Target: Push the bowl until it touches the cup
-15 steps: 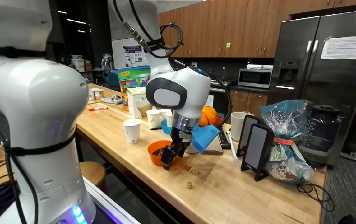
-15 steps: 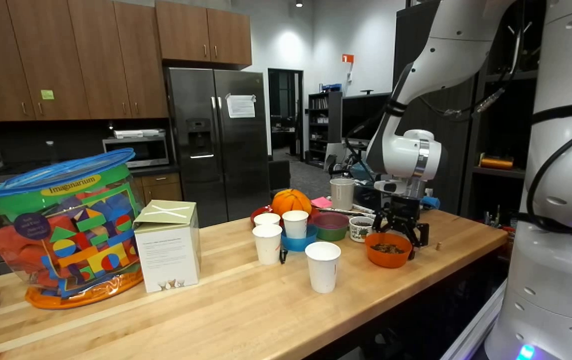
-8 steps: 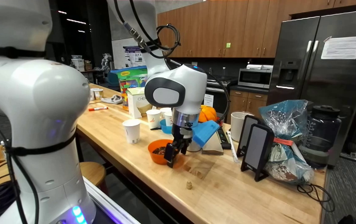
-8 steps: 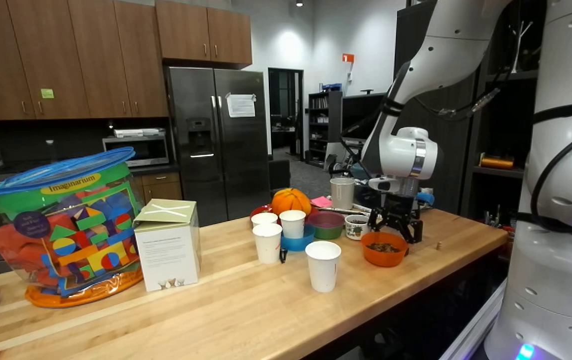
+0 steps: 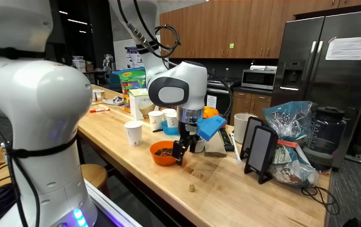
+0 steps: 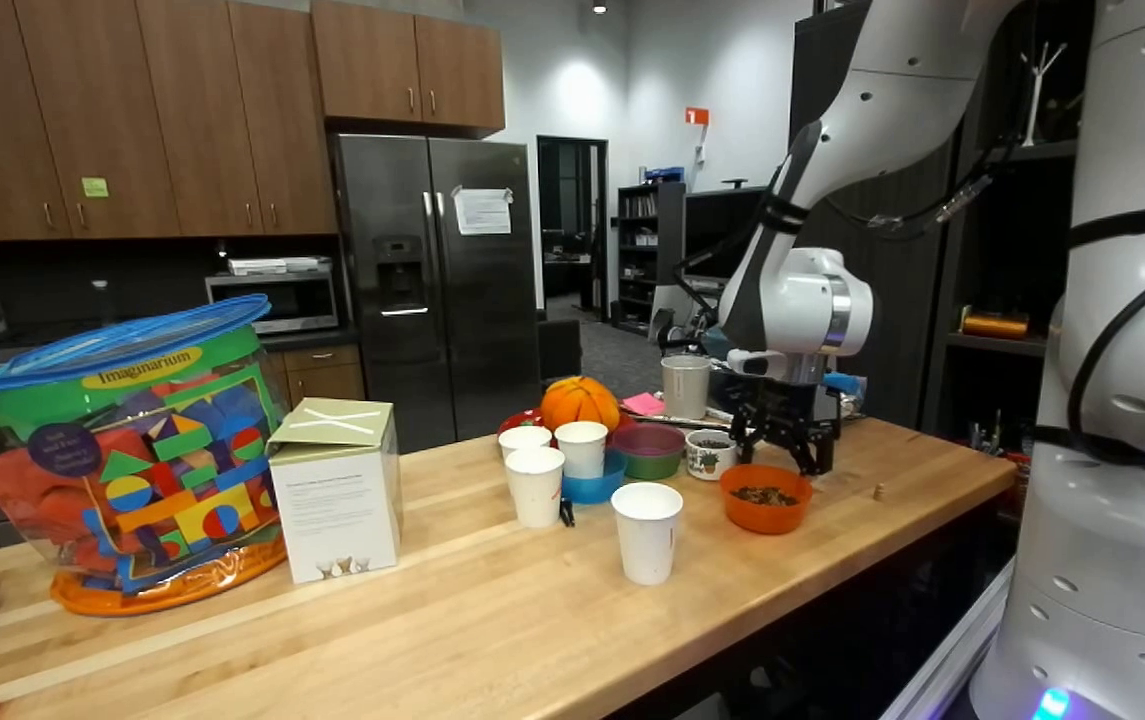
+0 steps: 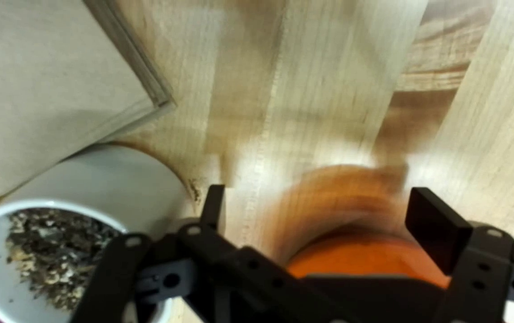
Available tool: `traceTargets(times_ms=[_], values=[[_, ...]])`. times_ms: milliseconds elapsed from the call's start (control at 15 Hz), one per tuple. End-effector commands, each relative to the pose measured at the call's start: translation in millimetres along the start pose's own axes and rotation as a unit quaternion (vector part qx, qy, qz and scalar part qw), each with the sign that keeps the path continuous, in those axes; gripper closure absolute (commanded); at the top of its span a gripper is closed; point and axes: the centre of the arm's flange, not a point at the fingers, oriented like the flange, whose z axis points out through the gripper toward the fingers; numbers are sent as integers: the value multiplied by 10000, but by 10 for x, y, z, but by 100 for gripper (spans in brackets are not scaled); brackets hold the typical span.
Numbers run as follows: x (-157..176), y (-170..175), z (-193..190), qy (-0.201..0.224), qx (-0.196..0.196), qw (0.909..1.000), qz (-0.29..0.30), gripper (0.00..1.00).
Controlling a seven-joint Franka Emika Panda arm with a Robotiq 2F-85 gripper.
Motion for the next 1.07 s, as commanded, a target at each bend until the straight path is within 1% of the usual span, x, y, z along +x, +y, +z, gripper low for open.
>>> traceTargets(times_ms=[0, 133, 200, 467, 800, 1000], values=[[308, -585, -350, -144, 71, 9999, -23, 0], [275, -584, -367, -327, 192, 9992, -118, 0], [-12, 12, -5, -157, 131, 9997, -125, 0], [-38, 5, -6, -232, 188, 9995, -142, 0], [-33, -89, -214, -75, 257, 9995, -186, 0], [-128, -165, -345, -138, 262, 9993, -241, 0]])
